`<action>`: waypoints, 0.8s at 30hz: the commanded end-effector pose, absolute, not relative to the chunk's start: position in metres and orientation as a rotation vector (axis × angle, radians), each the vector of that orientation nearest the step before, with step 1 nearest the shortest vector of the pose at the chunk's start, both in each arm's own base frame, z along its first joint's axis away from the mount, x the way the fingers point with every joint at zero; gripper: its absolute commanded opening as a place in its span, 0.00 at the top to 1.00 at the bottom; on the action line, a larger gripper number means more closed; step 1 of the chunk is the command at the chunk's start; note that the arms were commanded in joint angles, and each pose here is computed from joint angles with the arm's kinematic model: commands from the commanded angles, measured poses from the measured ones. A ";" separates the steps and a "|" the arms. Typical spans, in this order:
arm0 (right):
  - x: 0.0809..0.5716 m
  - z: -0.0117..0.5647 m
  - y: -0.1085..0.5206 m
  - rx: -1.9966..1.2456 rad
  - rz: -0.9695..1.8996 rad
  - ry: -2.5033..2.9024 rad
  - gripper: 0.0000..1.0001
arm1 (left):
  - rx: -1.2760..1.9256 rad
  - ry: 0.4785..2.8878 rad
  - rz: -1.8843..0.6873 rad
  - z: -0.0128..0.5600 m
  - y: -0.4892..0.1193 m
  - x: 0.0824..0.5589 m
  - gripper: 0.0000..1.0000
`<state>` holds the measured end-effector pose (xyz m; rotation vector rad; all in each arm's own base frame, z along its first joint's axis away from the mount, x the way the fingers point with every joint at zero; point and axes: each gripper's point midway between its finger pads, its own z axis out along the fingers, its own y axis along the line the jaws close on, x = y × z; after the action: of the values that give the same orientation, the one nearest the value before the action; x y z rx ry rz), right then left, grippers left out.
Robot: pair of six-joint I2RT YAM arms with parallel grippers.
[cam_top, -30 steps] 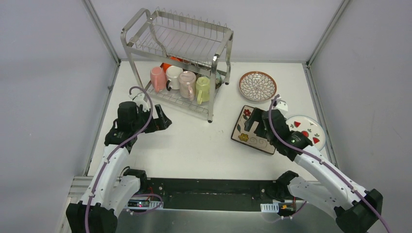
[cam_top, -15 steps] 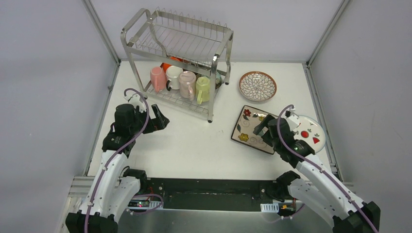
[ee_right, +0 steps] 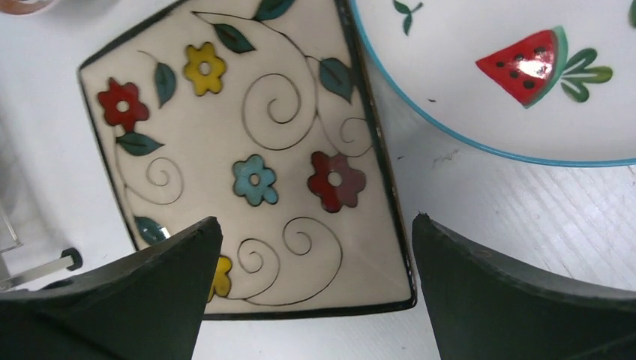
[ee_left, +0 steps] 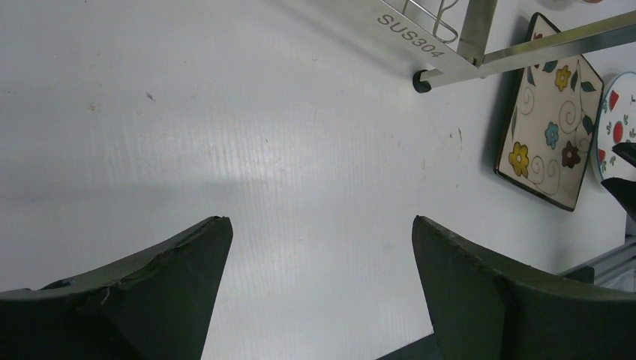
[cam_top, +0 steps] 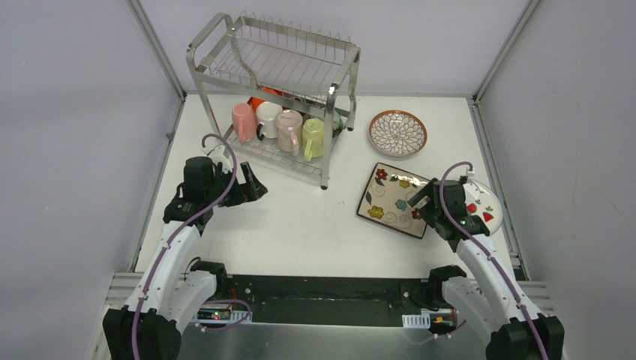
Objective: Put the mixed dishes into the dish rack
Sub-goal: Adjust the plate at the center of the board.
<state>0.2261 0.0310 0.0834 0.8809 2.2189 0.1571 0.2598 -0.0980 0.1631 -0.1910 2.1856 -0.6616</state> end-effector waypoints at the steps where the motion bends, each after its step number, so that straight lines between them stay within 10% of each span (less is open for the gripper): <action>1: 0.236 0.072 0.042 0.906 0.325 2.268 0.00 | -0.109 2.122 -0.714 0.180 -0.107 0.260 0.06; 24: 0.248 0.069 0.081 0.777 0.931 2.134 0.09 | -0.091 2.100 -0.722 0.183 -0.109 0.260 0.08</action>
<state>0.2406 0.0624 0.0483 0.8604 2.2128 0.7504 0.2553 -0.1020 0.1725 -0.1563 2.1456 -0.6919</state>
